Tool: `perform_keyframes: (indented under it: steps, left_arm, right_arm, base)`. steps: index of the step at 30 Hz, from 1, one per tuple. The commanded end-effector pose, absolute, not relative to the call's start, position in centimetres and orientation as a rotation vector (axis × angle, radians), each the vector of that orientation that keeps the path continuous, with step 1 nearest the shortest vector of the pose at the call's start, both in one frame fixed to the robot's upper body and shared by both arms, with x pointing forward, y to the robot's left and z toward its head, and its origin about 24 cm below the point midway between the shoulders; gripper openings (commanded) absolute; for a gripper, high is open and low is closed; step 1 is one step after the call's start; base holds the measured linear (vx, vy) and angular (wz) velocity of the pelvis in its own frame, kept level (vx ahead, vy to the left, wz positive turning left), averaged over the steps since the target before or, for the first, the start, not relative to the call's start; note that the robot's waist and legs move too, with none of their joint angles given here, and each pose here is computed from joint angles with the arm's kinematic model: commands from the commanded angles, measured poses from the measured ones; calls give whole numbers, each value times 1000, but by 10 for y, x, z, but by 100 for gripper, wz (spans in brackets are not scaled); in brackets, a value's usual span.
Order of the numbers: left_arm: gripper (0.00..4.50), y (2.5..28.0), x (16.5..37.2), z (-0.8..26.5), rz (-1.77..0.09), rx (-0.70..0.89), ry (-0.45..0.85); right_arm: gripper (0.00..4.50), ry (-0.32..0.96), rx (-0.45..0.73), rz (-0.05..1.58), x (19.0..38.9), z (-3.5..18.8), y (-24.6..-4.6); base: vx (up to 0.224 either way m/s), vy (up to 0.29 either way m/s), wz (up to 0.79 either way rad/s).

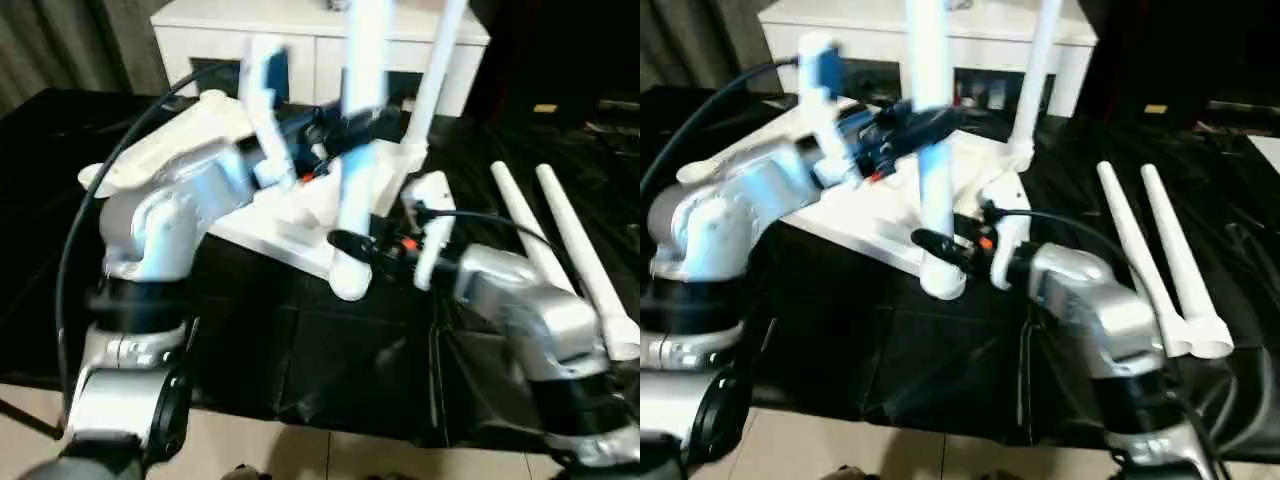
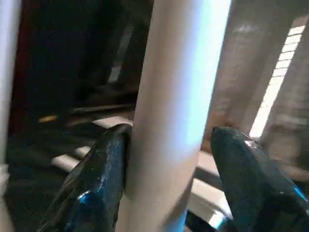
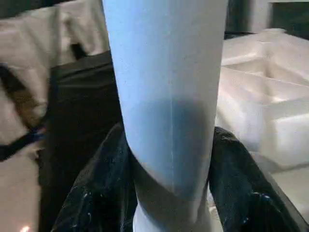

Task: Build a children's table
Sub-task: Pick table leg

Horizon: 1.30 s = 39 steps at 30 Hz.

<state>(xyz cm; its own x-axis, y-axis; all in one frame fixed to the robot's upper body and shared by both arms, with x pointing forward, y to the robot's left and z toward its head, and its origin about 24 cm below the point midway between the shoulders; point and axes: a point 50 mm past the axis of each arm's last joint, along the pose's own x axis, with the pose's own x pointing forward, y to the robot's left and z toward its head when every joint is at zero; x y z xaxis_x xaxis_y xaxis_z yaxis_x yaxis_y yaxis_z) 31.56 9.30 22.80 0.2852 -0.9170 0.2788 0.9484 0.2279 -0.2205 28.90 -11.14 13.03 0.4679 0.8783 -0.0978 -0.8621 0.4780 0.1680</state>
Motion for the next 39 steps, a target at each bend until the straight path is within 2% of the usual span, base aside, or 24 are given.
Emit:
perform_keyframes:
  steps: [1, 5, 7, 11, 12, 16, 17, 25, 27, 28, 33, 39]
  left_arm:
    - [310, 93, 308, 233, -1358, -337, -109]
    - [310, 88, 309, 226, -1363, -244, -57]
    - [276, 84, 315, 220, -1327, -221, -30]
    - [256, 84, 320, 217, -1290, -203, -15]
    - [231, 85, 322, 217, -1282, -207, -12]
    - [217, 90, 326, 222, -1251, -253, -31]
    - [189, 90, 327, 223, -1248, -255, -35]
    - [175, 90, 332, 222, -1186, -267, -37]
    - [175, 90, 333, 222, -1156, -259, -35]
    - [175, 89, 335, 223, -1132, -252, -32]
    - [175, 86, 336, 224, -1097, -245, -29]
    - [175, 82, 335, 225, -1122, -219, -32]
  right_arm:
    - [186, 174, 95, 1116, 284, 136, -116]
    - [185, 207, 62, 1163, 278, 133, -117]
    - [184, 216, 54, 1168, 277, 132, -116]
    - [184, 218, 52, 1161, 278, 132, -117]
    - [184, 218, 52, 1161, 279, 133, -117]
    - [184, 212, 50, 1150, 280, 134, -119]
    - [184, 212, 49, 1149, 280, 134, -120]
    - [183, 190, 20, 1114, 283, 134, -119]
    - [238, 178, 16, 1074, 287, 135, -120]
    - [238, 171, 22, 1052, 290, 136, -120]
    - [294, 153, 42, 1007, 294, 140, -119]
    - [301, 202, 27, 1023, 296, 137, -118]
  base:
    - [0, 0, 0]
    - [0, 0, 0]
    - [0, 0, 0]
    - [0, 0, 0]
    - [0, 0, 0]
    - [0, 0, 0]
    - [0, 0, 0]
    - [0, 0, 0]
    - [0, 0, 0]
    - [0, 0, 0]
    - [0, 0, 0]
    - [0, 0, 0]
